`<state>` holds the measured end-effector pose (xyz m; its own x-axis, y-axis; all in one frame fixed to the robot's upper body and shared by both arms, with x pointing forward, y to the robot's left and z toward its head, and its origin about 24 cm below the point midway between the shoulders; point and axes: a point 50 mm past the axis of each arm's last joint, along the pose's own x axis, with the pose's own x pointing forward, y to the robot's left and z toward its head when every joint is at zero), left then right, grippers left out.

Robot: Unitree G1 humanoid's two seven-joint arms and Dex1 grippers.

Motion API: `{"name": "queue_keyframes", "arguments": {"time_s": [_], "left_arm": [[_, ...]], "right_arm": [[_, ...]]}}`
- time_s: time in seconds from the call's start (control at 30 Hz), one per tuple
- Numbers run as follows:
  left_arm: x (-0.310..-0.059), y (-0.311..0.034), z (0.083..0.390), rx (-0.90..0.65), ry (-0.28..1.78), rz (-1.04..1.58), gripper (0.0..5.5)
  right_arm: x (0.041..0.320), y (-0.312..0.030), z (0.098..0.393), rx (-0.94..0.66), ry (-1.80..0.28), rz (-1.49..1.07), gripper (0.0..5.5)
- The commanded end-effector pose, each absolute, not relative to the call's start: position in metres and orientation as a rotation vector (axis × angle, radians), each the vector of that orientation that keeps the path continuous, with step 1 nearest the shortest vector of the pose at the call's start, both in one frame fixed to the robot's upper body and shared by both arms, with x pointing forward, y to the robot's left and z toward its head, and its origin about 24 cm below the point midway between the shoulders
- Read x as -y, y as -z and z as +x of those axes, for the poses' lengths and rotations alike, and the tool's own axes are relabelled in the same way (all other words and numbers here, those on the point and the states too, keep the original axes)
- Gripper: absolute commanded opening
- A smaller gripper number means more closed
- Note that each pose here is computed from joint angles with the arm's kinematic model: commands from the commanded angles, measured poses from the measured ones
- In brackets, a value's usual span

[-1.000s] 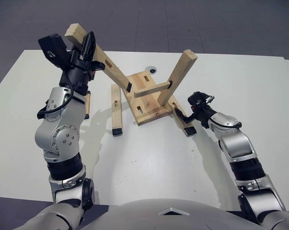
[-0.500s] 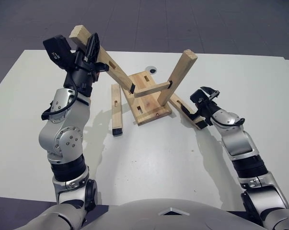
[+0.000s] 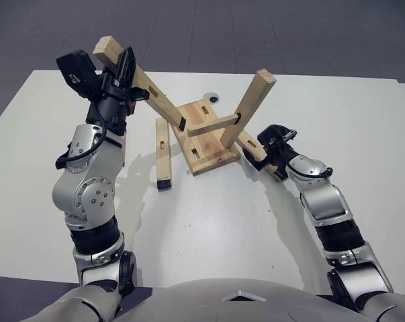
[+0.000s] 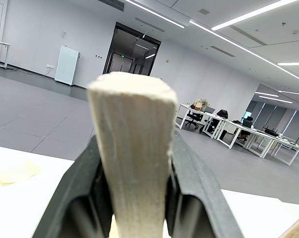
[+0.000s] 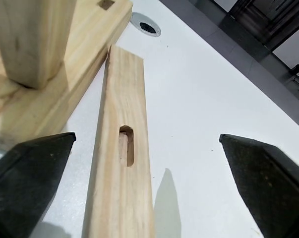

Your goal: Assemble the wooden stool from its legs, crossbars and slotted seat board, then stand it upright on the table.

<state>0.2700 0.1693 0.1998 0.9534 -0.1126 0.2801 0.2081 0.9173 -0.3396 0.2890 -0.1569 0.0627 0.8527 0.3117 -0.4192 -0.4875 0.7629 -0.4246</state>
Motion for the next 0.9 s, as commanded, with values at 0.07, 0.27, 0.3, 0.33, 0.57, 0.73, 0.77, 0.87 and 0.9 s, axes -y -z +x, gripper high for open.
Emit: {"name": "queue_keyframes", "arguments": {"time_s": [0.07,0.27,0.3,0.33,0.57,0.73,0.77,0.87,0.9], "left_arm": [[-0.168,-0.200,0.271,0.245,0.177,-0.382,1.04],[-0.174,-0.197,0.274,0.217,0.140,-0.368,1.04],[-0.176,-0.195,0.274,0.209,0.123,-0.367,1.04],[-0.179,-0.192,0.275,0.198,0.103,-0.368,1.04],[-0.186,-0.182,0.271,0.155,0.031,-0.405,1.04],[-0.181,-0.182,0.256,0.132,0.046,-0.432,1.04],[-0.180,-0.183,0.255,0.132,0.044,-0.439,1.04],[-0.180,-0.186,0.253,0.131,0.033,-0.453,1.04],[-0.180,-0.186,0.253,0.129,0.027,-0.460,1.04]], "right_arm": [[0.145,-0.050,0.289,-0.343,-0.519,-0.530,5.40],[0.138,-0.059,0.284,-0.290,-0.579,-0.528,5.40],[0.137,-0.060,0.283,-0.287,-0.585,-0.529,5.40],[0.137,-0.061,0.283,-0.285,-0.589,-0.530,5.40],[0.131,-0.065,0.278,-0.283,-0.606,-0.496,5.40],[0.130,-0.063,0.272,-0.297,-0.601,-0.478,5.40],[0.129,-0.063,0.271,-0.300,-0.596,-0.474,5.40],[0.128,-0.061,0.267,-0.309,-0.587,-0.458,5.40],[0.127,-0.060,0.267,-0.311,-0.587,-0.456,5.40]]}}
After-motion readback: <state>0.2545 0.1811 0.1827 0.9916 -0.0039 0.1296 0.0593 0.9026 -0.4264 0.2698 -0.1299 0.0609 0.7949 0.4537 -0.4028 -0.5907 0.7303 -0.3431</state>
